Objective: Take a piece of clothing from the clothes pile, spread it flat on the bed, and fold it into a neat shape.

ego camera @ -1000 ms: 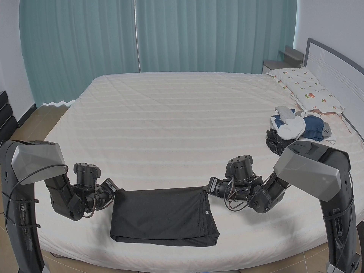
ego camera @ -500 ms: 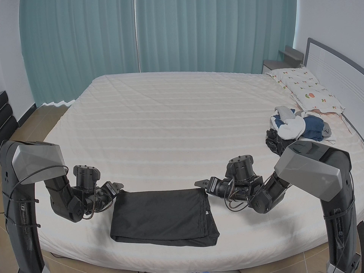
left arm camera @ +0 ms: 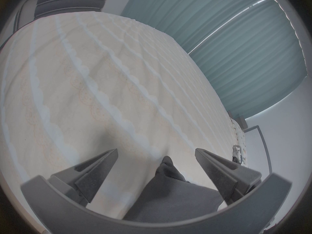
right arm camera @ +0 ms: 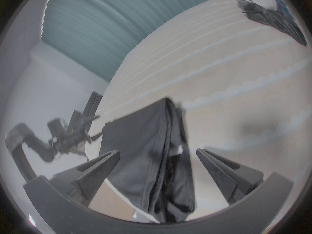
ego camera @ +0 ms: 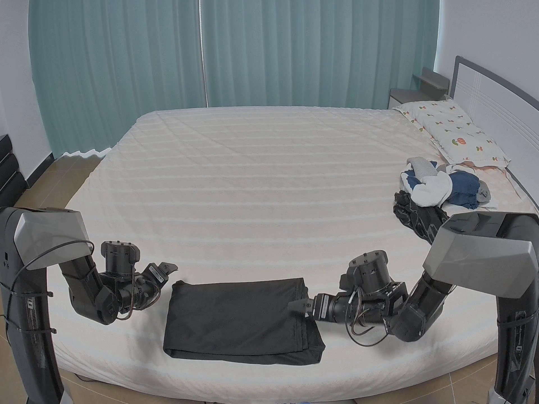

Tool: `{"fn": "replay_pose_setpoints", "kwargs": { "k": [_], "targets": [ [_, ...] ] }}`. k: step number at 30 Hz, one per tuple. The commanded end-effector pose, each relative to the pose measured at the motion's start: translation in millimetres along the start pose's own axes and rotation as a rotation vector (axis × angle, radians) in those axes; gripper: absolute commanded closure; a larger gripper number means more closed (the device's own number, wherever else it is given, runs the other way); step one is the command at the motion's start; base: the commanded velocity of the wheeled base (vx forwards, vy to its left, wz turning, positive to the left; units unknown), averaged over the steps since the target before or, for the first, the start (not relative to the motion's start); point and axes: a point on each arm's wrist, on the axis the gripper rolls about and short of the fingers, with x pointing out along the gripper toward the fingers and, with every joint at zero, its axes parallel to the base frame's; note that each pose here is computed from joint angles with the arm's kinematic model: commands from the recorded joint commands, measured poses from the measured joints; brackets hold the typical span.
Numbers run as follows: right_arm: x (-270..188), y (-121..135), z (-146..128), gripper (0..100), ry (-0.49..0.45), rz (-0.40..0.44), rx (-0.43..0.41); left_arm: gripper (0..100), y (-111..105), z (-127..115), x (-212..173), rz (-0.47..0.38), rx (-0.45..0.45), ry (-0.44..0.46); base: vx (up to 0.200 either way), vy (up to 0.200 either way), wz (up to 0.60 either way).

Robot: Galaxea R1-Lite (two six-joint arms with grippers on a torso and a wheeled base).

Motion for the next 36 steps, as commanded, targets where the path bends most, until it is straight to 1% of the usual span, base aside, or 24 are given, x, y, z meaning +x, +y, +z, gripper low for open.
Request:
{"fn": "replay_pose_setpoints", "kwargs": {
  "k": [1,2,4,6,11,18,19,22,23,26,32,36],
  "targets": [
    [-13,14,-27,0,0.065,0.029,-0.114,0,6,12,0,-0.004,-0.031,-0.022,0.000,0.000,0.00],
    [-12,15,-31,0,0.074,0.031,-0.135,0,7,14,0,-0.008,-0.035,-0.028,0.000,0.000,0.00],
    [-10,20,-36,0,0.085,0.040,-0.151,0,8,15,0,-0.009,-0.039,-0.032,0.000,0.000,0.00],
    [-10,21,-39,0,0.092,0.042,-0.157,0,7,15,0,-0.010,-0.039,-0.033,0.000,0.000,0.00],
    [-4,21,-44,0,0.084,0.007,-0.177,0,8,15,0,-0.008,-0.038,-0.031,0.000,0.000,0.00],
    [1,22,-50,0,0.103,0.002,-0.204,0,8,14,0,-0.007,-0.036,-0.030,0.000,0.000,0.00],
    [1,23,-51,100,0.105,0.001,-0.207,0,8,14,0,-0.007,-0.036,-0.030,0.000,0.000,0.00],
    [3,23,-58,100,0.118,-0.007,-0.231,0,8,14,0,-0.007,-0.036,-0.030,0.000,0.000,0.00],
    [3,22,-60,100,0.120,-0.019,-0.263,0,8,14,0,-0.007,-0.036,-0.030,0.000,0.000,0.00],
    [3,21,-61,100,0.111,-0.038,-0.286,0,8,14,0,-0.007,-0.036,-0.030,0.000,0.000,0.00],
    [-5,19,-60,100,0.110,-0.048,-0.286,0,8,15,1,-0.009,-0.036,-0.032,0.000,0.000,0.00],
    [-13,16,-57,100,0.107,-0.057,-0.299,0,8,15,1,-0.009,-0.036,-0.032,0.000,0.000,0.00]
  ]
}}
